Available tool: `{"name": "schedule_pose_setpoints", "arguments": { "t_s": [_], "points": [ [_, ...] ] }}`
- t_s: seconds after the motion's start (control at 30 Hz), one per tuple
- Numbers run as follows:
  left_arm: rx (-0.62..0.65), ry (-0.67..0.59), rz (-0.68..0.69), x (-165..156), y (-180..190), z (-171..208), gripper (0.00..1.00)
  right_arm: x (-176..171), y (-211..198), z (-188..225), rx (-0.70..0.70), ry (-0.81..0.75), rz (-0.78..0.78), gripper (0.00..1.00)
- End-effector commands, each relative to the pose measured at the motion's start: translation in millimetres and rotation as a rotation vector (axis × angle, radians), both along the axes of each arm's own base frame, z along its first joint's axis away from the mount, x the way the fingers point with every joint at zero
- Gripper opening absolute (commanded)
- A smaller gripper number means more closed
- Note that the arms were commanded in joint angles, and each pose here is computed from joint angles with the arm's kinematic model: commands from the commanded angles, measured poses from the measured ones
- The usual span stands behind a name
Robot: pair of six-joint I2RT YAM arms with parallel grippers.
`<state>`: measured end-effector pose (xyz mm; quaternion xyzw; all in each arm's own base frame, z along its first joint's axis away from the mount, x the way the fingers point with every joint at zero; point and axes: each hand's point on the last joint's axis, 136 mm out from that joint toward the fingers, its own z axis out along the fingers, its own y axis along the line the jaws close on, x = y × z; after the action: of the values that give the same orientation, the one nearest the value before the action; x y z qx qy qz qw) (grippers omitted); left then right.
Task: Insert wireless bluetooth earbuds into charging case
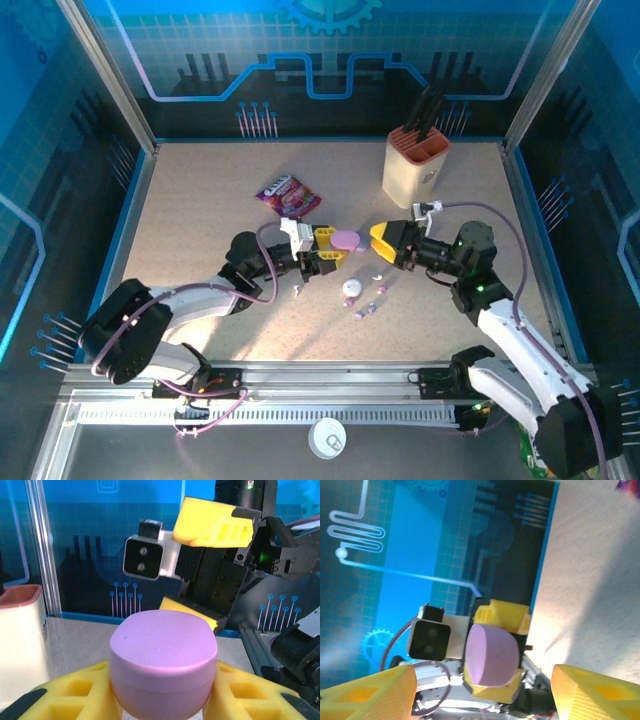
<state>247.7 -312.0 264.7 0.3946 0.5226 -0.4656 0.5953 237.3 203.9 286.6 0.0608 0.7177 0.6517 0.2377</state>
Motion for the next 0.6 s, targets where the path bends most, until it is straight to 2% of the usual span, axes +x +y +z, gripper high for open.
{"name": "schedule_pose_setpoints", "arguments": {
  "t_s": [0.0,0.37,0.57],
  "points": [
    [0.029,0.000,0.026,0.5,2.1,4.6,0.40,0.2,-12.8,-10.4,-0.173,-0.120,-0.035,0.71],
    [0.062,0.018,-0.037,-18.3,3.8,6.3,0.40,-12.3,-7.5,-5.2,-0.633,-0.472,0.034,0.79],
    [0.047,0.031,-0.054,-22.5,1.7,12.8,0.40,-17.9,11.9,-1.8,-0.750,-0.614,0.087,0.85]
  ]
}}
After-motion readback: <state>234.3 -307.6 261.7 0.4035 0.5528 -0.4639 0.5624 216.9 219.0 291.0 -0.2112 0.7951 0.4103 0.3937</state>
